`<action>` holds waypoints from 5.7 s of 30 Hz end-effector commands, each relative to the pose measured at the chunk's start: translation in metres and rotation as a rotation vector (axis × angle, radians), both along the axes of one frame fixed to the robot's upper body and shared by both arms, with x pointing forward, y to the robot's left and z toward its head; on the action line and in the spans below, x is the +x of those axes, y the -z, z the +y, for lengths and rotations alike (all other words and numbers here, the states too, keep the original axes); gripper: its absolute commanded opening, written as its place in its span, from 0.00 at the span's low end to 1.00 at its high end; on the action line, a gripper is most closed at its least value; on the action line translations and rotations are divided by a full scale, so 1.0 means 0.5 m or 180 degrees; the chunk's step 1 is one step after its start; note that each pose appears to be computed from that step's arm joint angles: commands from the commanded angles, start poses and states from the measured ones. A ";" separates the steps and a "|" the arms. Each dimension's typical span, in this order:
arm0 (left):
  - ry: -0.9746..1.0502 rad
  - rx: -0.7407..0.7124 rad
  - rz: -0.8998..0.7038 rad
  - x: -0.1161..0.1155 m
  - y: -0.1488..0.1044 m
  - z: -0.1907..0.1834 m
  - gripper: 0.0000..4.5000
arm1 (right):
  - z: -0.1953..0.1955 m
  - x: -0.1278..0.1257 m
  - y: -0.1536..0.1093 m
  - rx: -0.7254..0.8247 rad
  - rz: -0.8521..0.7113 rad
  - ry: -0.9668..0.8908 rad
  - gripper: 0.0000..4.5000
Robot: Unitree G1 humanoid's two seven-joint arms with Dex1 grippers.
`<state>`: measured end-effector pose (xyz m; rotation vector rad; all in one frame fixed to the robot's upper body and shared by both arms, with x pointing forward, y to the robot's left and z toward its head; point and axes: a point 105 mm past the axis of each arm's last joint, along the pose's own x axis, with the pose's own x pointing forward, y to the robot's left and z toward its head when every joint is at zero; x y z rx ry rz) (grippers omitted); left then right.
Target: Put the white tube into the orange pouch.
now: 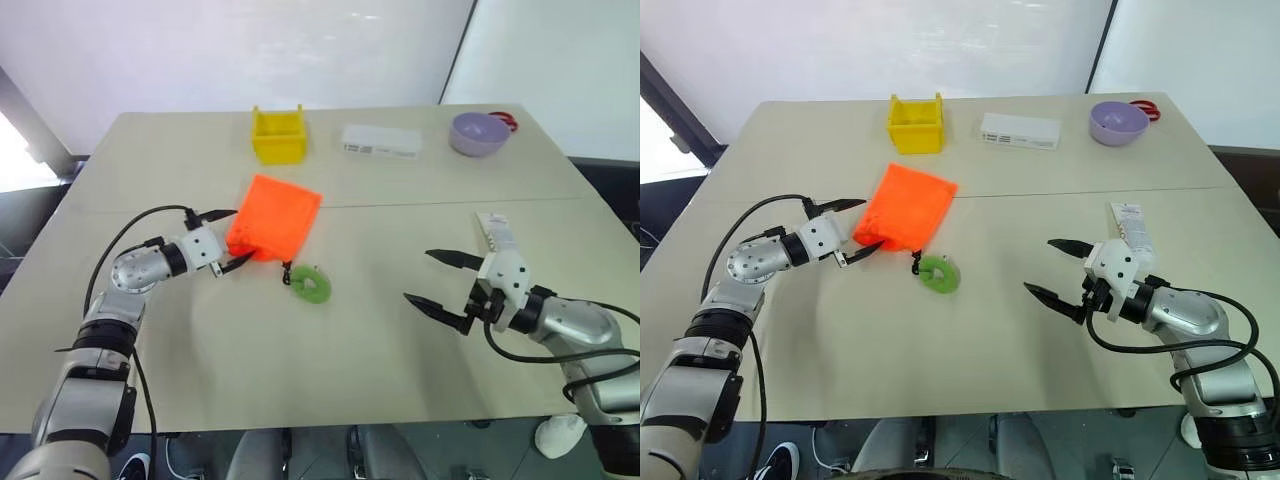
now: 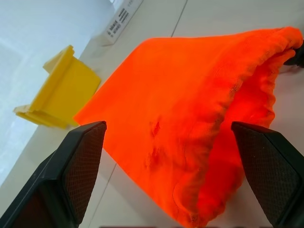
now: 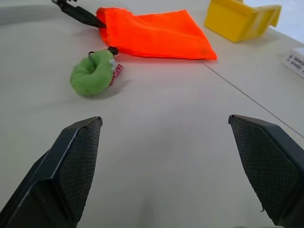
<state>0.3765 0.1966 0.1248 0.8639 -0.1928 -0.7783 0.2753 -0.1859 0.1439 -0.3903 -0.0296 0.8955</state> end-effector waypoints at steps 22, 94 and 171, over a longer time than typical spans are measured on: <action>-0.0106 -0.0545 0.0229 0.009 -0.027 0.004 0.01 | 0.009 0.009 -0.042 0.0028 -0.0298 -0.0009 1.00; -0.0134 -0.0391 -0.0088 -0.087 -0.054 0.001 0.85 | -0.024 0.058 -0.039 0.0044 -0.0497 0.0576 1.00; -0.0306 -0.0562 0.0097 -0.056 -0.062 -0.043 0.00 | -0.290 0.118 0.040 0.0411 0.1371 0.3410 0.38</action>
